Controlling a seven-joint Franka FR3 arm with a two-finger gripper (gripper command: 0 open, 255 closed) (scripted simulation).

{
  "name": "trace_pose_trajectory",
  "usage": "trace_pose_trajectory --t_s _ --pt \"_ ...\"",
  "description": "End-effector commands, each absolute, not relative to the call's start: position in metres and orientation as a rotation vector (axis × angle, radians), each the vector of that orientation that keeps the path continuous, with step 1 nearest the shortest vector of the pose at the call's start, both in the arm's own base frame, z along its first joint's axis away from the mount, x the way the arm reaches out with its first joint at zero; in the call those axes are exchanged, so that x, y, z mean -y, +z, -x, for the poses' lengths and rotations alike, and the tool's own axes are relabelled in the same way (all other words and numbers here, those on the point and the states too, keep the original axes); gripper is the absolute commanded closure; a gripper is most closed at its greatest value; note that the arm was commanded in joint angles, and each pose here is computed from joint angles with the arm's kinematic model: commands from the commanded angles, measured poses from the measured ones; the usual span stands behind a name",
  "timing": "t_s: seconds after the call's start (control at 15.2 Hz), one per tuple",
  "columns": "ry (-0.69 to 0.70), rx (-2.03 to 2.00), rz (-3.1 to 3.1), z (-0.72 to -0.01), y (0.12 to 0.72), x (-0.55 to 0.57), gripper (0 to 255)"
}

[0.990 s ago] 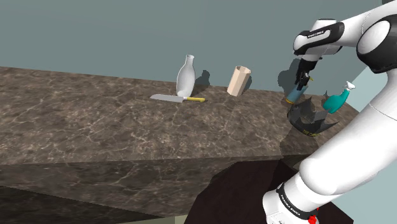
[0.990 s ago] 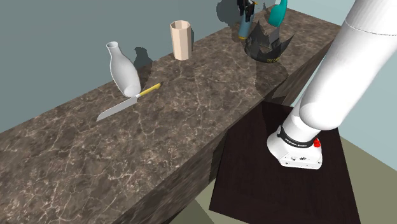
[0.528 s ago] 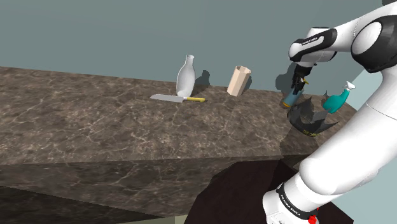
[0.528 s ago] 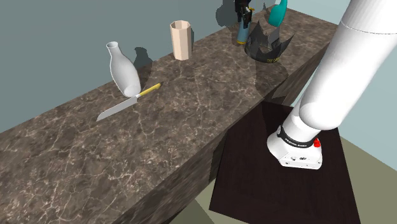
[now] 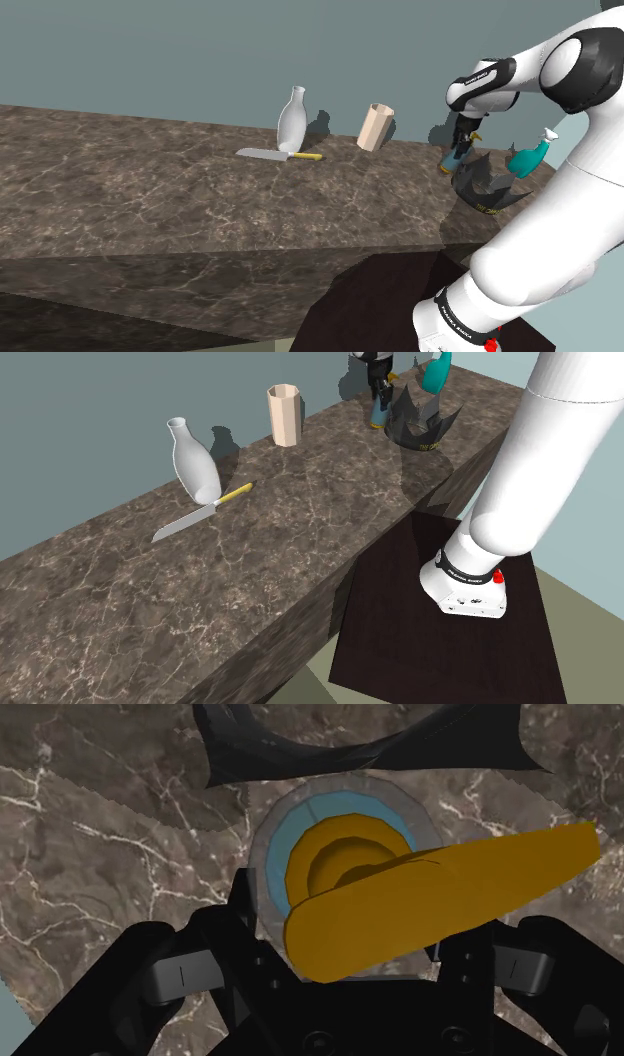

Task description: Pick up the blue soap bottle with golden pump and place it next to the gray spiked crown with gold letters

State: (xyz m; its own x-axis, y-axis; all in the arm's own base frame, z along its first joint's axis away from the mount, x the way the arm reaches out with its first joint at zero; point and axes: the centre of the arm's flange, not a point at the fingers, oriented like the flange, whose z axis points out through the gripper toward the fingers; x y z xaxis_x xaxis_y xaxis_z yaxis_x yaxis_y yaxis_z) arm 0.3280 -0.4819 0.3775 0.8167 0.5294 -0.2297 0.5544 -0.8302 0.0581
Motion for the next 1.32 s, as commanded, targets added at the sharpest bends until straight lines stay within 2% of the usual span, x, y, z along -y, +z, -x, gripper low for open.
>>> trace_pose_trajectory --t_s 0.0,0.66,0.73,1.06,1.25 --pt "-0.311 -0.861 -2.878 -0.328 0.367 0.483 255" --pt "-0.311 -0.861 -2.878 -0.328 0.355 0.483 255" --pt "-0.311 -0.861 -2.878 -0.328 0.355 0.483 0" --pt "-0.311 -0.861 -2.878 -0.328 0.355 0.483 0" --pt "-0.311 -0.861 -2.878 -0.334 0.393 0.476 0"
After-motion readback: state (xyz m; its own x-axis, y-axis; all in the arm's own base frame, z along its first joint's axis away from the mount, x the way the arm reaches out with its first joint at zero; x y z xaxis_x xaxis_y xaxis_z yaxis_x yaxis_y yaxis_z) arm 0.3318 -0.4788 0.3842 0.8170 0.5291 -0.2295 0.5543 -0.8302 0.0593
